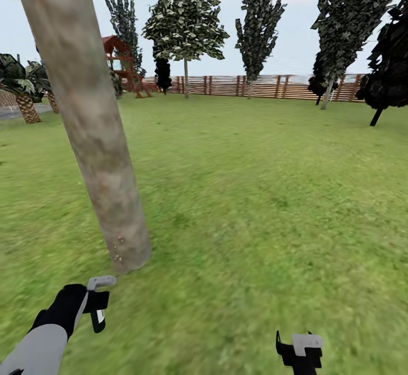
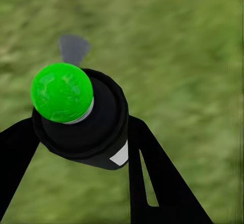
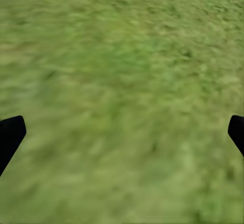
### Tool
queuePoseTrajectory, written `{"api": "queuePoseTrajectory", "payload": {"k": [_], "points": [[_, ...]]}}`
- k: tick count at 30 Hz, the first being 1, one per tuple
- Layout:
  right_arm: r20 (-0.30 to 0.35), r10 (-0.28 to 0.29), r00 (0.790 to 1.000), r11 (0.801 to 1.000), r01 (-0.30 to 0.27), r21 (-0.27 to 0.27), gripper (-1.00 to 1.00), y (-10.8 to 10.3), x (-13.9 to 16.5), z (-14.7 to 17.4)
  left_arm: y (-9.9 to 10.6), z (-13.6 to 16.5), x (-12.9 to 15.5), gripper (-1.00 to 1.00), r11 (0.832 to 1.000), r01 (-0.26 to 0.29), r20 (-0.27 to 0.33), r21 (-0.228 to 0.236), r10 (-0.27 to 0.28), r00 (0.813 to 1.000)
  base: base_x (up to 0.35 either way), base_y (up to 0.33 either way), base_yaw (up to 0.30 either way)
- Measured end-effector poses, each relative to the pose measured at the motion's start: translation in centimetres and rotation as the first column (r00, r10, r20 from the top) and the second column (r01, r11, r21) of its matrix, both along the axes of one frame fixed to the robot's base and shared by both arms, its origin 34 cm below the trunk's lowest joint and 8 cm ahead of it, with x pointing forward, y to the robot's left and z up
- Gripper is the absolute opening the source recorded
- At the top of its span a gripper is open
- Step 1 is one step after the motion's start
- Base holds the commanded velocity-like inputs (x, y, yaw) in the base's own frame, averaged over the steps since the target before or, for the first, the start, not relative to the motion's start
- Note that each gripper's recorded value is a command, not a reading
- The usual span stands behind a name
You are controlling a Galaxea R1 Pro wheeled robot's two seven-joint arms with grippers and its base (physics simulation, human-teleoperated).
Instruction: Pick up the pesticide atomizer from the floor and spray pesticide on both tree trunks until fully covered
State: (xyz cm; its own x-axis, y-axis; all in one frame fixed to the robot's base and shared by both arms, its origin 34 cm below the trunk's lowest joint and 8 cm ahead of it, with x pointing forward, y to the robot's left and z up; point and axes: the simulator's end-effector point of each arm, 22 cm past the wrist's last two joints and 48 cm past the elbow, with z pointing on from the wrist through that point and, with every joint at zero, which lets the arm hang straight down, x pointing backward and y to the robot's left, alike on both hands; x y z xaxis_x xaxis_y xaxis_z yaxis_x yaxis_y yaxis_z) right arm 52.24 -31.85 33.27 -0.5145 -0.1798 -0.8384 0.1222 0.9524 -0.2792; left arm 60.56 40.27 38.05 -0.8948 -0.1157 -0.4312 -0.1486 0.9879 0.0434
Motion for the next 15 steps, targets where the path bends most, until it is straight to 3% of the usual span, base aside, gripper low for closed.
{"api": "queuePoseTrajectory", "payload": {"k": [11, 15], "points": [[0.000, 0.000, 1.000, 1.000, 0.000, 0.000, 1.00, -0.01, 0.00, 0.00, 0.00, 0.00, 0.00, -1.00, 1.000, 0.000, 0.000, 0.000, 0.000, 1.000, 0.163, -0.248, 0.005], [0.000, 0.001, 1.000, 1.000, -0.001, 0.001, 1.00, 0.03, 0.01, -0.01, 0.00, -0.01, -0.01, -1.00, 1.000, 0.000, 0.000, 0.000, 0.000, 1.000, 0.154, -0.248, 0.192]]}}
